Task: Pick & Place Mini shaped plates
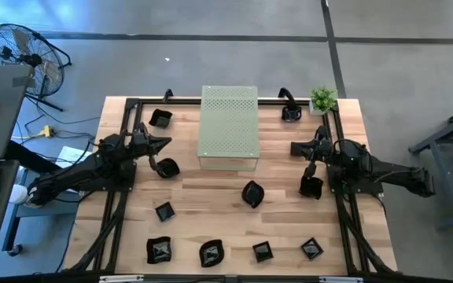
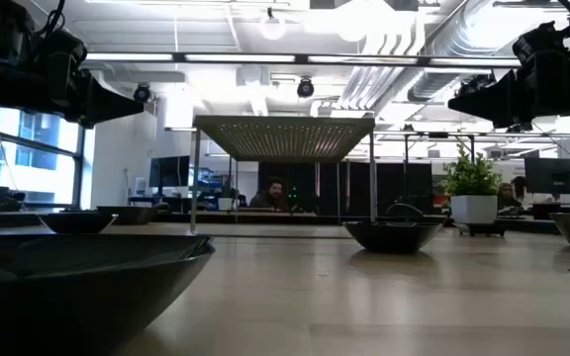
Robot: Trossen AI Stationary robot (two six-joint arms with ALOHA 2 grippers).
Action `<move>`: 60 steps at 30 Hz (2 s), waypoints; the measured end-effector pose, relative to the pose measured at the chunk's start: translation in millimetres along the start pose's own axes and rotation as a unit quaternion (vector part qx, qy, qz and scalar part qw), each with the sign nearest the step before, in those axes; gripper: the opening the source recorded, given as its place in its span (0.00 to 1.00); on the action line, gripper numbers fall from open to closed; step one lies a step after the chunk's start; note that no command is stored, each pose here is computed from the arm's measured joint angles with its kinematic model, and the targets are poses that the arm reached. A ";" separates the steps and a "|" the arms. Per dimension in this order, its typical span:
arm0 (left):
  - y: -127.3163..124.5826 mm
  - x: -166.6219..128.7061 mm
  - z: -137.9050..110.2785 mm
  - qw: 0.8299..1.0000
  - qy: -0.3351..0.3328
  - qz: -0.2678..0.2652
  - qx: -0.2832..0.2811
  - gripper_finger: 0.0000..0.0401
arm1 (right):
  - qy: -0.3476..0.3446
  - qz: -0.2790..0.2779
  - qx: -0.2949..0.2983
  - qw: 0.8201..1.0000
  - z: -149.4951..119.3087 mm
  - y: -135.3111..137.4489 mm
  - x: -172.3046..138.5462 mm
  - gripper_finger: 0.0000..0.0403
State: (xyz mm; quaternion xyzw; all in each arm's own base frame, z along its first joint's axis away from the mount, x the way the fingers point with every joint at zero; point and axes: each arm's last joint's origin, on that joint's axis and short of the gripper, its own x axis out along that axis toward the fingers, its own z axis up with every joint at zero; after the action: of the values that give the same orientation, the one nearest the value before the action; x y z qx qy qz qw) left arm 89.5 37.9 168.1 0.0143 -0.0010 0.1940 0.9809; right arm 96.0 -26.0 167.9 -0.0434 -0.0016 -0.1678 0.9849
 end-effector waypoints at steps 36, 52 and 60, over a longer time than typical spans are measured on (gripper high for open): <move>0.0 0.0 0.0 1.000 0.000 0.000 0.000 0.00 | 0.000 0.000 0.000 1.000 0.1 0.0 0.0 0.01; 0.0 0.0 0.0 1.000 0.000 -0.001 -0.009 0.00 | 0.000 0.000 0.000 1.000 0.0 0.0 0.0 0.01; -1.0 -0.4 2.5 0.998 -0.004 -0.020 -0.053 0.00 | 0.000 0.000 0.000 1.000 0.2 0.0 0.0 0.01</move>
State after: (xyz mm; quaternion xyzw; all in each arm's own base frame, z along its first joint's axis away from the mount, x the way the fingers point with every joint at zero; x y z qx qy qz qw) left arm 89.5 36.7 170.5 -0.0374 -0.0151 0.1743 0.9839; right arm 96.0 -26.0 168.1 -0.0434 -0.0020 -0.1677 0.9849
